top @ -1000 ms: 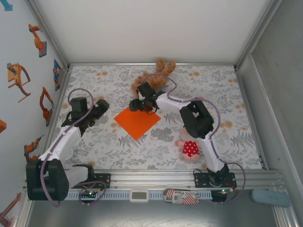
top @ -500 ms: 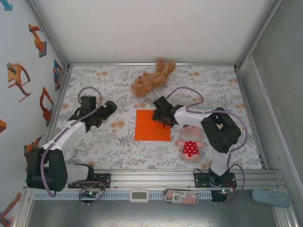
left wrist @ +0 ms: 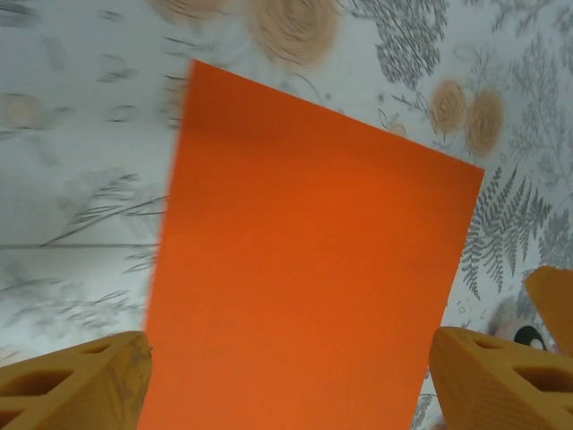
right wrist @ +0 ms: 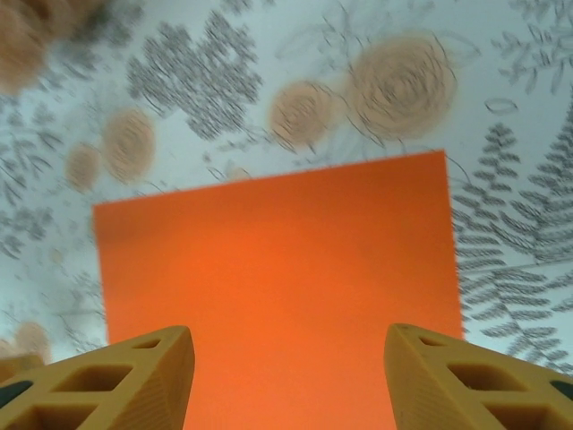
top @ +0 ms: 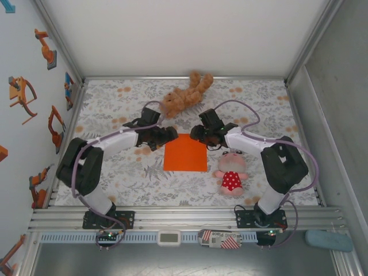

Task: Fold a paper plane with a square sheet of paper (pick it up from the middle)
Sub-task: First fold in half a square sheet of paper at the center of the table.

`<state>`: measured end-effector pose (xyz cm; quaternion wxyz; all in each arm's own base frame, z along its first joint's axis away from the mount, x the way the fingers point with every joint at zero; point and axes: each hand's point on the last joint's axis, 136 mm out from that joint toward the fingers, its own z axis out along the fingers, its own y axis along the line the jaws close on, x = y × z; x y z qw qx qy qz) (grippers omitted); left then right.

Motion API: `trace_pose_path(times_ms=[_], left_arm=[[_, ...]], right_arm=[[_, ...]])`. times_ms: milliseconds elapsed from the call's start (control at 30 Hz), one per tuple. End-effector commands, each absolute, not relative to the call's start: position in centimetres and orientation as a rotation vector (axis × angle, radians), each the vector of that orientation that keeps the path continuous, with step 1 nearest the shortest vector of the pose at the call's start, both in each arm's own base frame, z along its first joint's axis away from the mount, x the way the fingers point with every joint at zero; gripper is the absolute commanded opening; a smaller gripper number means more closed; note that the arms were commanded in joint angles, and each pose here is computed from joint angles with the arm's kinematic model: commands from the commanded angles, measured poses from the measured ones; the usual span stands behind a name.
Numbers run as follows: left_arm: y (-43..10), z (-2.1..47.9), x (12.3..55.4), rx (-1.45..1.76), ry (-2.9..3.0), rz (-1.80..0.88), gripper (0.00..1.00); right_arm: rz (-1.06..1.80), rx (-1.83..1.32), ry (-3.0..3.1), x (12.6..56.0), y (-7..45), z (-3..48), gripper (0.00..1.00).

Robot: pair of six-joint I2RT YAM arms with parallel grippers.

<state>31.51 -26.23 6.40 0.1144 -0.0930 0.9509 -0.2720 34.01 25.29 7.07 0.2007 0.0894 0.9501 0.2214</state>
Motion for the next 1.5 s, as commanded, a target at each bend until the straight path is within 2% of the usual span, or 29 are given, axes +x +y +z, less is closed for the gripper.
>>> trace_pose_path(times_ms=[0,367,767,1000,1233,1467], left_arm=[[-27.9,5.5,31.4,-0.264,2.842,-0.850,0.81],[-29.0,3.4,31.2,-0.259,2.906,-0.856,0.83],[-26.0,1.9,31.9,-0.275,2.937,-0.633,0.86],[-26.3,3.5,33.3,-0.162,2.898,-0.683,0.86],[-27.4,6.0,32.8,-0.130,2.863,-0.715,0.88],[-27.8,4.7,31.4,-0.160,2.908,-0.705,0.89]], right_arm=[[0.699,0.108,2.740,32.6,25.6,5.7,0.56],[0.664,0.098,2.847,31.1,24.4,3.2,0.46],[0.663,0.097,2.859,31.4,24.4,3.0,0.47],[0.688,0.076,2.843,31.7,24.8,3.5,0.45],[0.722,0.077,2.823,31.8,25.1,4.1,0.36],[0.738,0.072,2.847,31.7,25.5,3.1,0.30]])
